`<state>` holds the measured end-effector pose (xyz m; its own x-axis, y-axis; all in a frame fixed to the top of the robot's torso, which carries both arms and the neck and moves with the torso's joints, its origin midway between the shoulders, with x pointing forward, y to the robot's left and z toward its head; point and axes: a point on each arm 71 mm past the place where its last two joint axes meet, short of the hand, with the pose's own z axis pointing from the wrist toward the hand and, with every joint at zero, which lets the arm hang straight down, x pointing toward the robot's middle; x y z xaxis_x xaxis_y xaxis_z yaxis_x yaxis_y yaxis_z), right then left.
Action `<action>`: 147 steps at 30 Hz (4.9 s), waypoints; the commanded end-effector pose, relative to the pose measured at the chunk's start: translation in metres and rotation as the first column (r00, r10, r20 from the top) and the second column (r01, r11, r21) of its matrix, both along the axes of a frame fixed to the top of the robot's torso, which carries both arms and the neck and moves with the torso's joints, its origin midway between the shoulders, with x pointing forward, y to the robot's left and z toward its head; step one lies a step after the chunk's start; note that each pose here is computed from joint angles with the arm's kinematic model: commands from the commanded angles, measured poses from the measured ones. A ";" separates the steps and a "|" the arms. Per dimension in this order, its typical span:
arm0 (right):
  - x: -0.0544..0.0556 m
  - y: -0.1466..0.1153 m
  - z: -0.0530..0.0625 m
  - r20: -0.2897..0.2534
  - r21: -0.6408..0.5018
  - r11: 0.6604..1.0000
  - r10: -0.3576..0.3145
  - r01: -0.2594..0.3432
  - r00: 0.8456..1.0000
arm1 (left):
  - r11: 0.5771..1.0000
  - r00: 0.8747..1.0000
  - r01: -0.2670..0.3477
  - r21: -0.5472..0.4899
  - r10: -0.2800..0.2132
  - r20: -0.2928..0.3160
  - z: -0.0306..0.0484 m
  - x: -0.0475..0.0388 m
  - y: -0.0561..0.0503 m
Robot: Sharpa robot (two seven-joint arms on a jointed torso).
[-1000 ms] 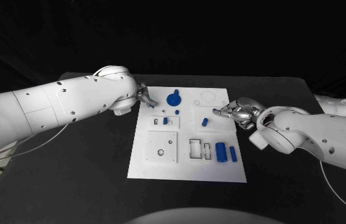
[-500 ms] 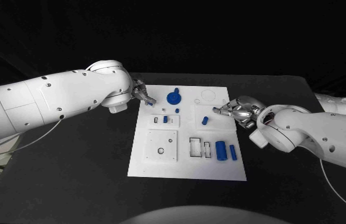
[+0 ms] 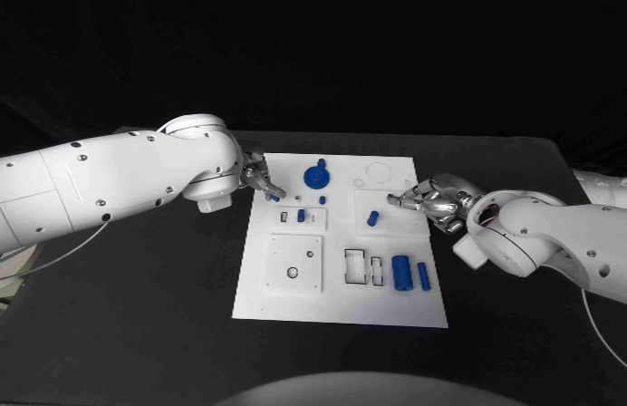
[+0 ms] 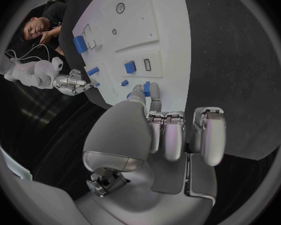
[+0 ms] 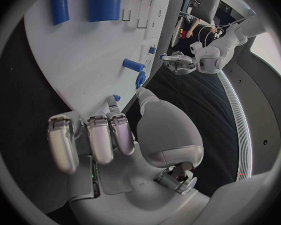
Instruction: Assemble the parts on the task board
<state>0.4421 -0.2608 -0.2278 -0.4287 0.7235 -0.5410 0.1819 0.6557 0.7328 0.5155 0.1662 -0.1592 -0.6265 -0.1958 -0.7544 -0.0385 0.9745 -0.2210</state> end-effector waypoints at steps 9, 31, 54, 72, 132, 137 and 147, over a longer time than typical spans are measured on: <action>0.000 0.001 0.000 0.000 -0.006 1.000 0.010 -0.010 1.000 | 0.999 0.997 0.010 0.048 -0.006 -0.076 -0.0058 -0.0090 -0.004; 0.000 0.002 0.000 0.000 -0.005 1.000 0.013 -0.013 1.000 | 0.996 0.992 0.037 0.084 -0.027 -0.127 -0.0126 -0.0098 -0.013; -0.001 0.002 0.000 0.001 -0.004 1.000 0.013 -0.013 1.000 | 0.991 0.987 0.050 0.124 -0.030 -0.157 -0.0171 -0.0094 -0.013; -0.001 0.003 0.000 0.003 -0.002 1.000 0.016 -0.016 1.000 | 0.989 0.989 0.056 0.138 -0.037 -0.141 -0.0202 -0.0090 -0.017; 0.000 0.004 0.000 0.003 -0.002 1.000 0.018 -0.018 1.000 | 0.984 0.991 0.054 0.168 -0.032 -0.128 -0.0268 -0.0061 -0.017; 0.000 0.003 0.000 0.003 -0.002 1.000 0.016 -0.016 1.000 | 0.984 0.992 0.054 0.170 -0.033 -0.122 -0.0269 -0.0057 -0.016; 0.000 0.004 0.000 0.004 -0.002 1.000 0.017 -0.017 1.000 | 0.983 0.991 0.066 0.172 -0.044 -0.128 -0.0277 -0.0061 -0.018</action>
